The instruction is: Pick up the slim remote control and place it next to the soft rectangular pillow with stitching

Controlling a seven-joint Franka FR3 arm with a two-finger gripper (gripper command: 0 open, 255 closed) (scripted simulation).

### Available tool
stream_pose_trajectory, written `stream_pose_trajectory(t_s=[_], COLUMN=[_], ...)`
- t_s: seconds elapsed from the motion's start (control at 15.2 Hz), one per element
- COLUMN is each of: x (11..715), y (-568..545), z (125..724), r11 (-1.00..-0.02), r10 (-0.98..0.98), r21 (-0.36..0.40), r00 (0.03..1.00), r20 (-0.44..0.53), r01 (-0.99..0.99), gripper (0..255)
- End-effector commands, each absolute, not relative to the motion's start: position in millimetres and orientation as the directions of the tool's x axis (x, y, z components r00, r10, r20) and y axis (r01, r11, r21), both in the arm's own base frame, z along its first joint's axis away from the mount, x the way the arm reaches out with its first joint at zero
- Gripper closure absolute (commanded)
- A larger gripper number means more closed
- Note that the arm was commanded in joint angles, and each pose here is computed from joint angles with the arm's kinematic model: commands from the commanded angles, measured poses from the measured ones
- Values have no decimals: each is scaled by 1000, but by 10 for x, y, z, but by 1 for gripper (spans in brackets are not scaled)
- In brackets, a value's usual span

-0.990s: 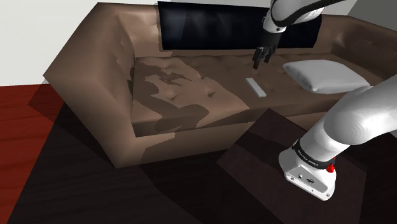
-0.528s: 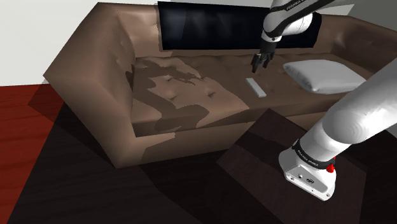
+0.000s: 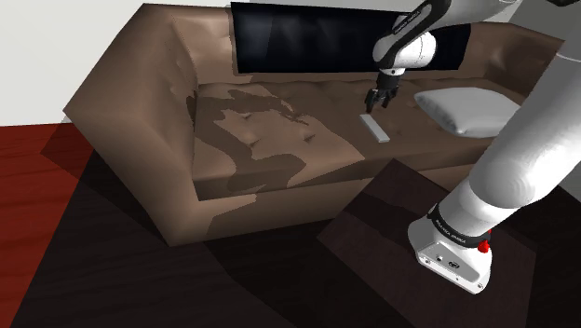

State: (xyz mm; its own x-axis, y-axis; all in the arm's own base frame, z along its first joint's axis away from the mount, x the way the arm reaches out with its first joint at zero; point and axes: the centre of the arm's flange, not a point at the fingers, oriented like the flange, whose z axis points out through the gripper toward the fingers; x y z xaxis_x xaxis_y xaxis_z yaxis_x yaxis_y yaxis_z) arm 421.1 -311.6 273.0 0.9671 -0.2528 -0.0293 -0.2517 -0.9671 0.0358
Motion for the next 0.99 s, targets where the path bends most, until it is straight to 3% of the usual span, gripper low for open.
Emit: stream_pose_trajectory(t_s=[0.0,0.92], x=[4238,4351], y=[-3308,-4182], z=[2534,1491], r11=[-961,-928], r10=[-275,-372], r21=[34,22], r00=[961,928], r20=[-27,-23], r01=[-274,-371], gripper=[0,0])
